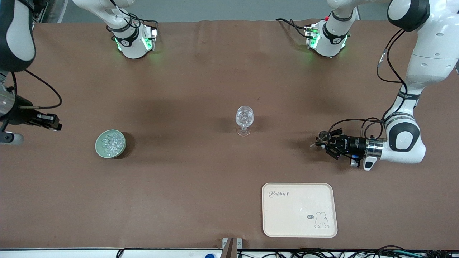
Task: Pour wine and add ice with both arms
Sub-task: 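Lift the ice cube with the right gripper while the left gripper lifts the jigger, then carry the silver jigger with the left gripper over the wine glass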
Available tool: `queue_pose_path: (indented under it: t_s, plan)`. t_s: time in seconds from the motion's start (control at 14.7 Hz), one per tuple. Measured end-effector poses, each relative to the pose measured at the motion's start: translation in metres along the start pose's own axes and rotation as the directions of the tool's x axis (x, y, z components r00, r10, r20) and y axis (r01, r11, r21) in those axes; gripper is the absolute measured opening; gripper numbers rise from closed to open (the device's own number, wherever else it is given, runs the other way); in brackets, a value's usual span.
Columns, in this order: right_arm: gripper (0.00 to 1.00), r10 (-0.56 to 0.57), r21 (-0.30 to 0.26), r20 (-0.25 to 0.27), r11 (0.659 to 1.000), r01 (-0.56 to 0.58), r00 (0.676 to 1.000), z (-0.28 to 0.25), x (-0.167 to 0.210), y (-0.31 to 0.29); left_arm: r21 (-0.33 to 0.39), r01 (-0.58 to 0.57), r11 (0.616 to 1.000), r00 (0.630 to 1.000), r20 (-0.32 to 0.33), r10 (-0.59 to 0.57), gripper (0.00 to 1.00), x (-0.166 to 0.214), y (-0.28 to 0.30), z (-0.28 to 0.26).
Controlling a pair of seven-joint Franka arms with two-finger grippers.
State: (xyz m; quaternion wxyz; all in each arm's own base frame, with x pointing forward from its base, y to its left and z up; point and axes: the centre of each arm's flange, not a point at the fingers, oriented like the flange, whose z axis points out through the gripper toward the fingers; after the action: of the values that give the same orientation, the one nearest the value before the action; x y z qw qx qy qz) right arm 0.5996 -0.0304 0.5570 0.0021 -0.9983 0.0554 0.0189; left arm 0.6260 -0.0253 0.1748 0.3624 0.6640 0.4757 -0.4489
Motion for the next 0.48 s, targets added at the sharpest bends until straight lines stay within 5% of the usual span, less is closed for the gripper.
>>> queue_pose_path:
  t_s: [0.48]
  plan:
    - [0.24, 0.013, 0.005, 0.023, 1.0, -0.013, 1.0, -0.042, -0.038, 0.013, -0.017, 0.059, 0.998, 0.998, -0.025, -0.059, 0.22, -0.068, 0.038, 0.042]
